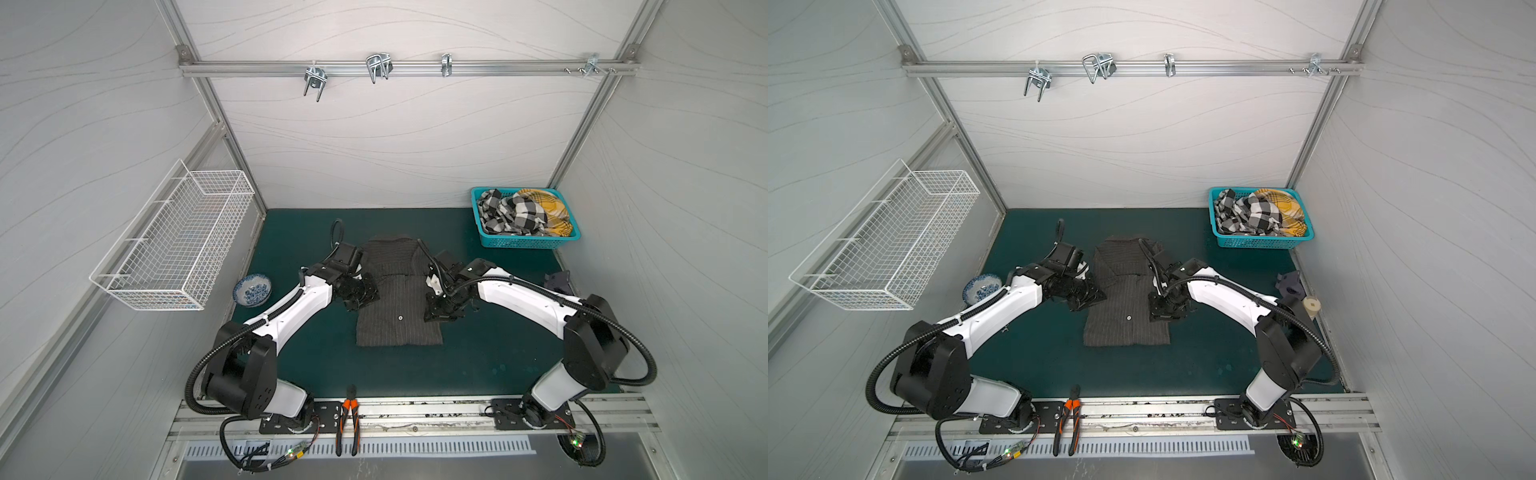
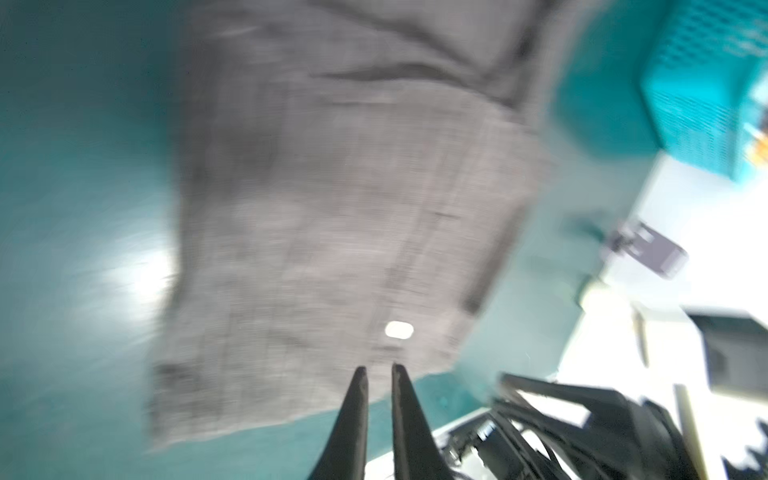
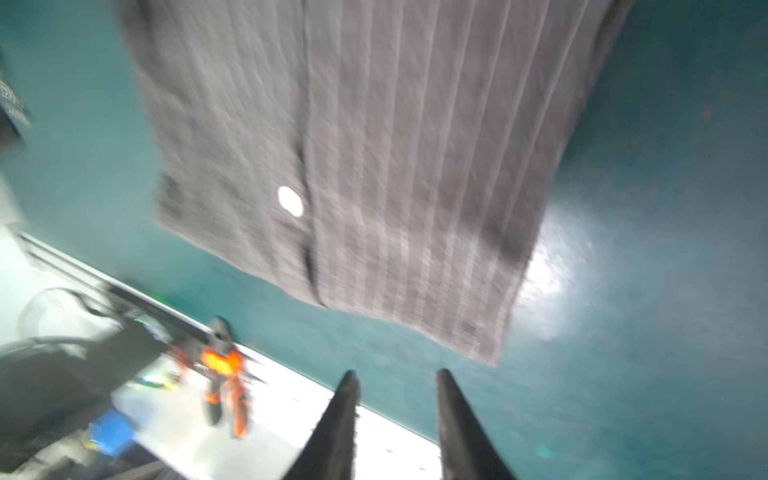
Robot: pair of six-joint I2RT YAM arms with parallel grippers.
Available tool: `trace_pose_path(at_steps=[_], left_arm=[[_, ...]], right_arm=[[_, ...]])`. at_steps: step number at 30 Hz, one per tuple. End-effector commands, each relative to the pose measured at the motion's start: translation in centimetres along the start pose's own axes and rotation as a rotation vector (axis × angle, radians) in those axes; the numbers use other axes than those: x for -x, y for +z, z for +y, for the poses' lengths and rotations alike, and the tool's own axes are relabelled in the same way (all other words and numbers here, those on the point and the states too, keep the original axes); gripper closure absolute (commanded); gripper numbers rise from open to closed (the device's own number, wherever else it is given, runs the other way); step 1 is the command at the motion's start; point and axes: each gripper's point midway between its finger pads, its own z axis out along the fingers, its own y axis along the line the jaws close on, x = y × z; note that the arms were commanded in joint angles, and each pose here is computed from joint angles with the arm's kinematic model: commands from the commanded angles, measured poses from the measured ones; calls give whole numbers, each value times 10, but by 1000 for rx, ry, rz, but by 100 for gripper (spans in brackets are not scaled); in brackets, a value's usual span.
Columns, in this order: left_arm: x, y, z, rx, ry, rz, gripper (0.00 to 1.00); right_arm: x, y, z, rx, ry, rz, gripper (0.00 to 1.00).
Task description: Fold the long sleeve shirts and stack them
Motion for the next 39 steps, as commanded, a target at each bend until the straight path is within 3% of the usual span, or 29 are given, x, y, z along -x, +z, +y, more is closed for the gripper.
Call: trace_pose_path(at_steps=[1, 6, 13, 16, 19, 24, 27, 29, 34, 37, 39], left_arm=[[5, 26, -27, -56, 19, 48, 91], [31, 77, -25, -4, 2, 76, 97], [45, 111, 41, 168, -105, 81, 100], [43, 116, 55, 185, -124, 103, 100], [41, 109, 46, 153, -101, 119, 100], [39, 29, 9, 93, 14, 4, 82], [25, -27, 22, 151, 73, -85, 72], [6, -51, 47, 172, 49, -107, 64], [-50, -51, 99, 88, -113, -2, 53], [-62, -41, 114, 22, -196, 30, 45], [-61, -35, 120, 1, -232, 20, 38]], right_arm=[[17, 13, -3, 1, 54, 13, 75], [46, 40, -9, 30, 98, 20, 80], [60, 76, -27, 31, 125, 92, 76], [63, 72, -26, 25, 113, 88, 64], [68, 46, -15, 35, 86, 43, 50], [56, -8, -4, 16, 32, -52, 38], [32, -30, -10, -25, 5, -89, 32], [15, -40, -20, -69, -1, -116, 27], [-16, -38, -54, -195, 41, -171, 20], [-29, -19, -66, -164, 88, -147, 22], [-37, -5, -61, -69, 117, -68, 24]])
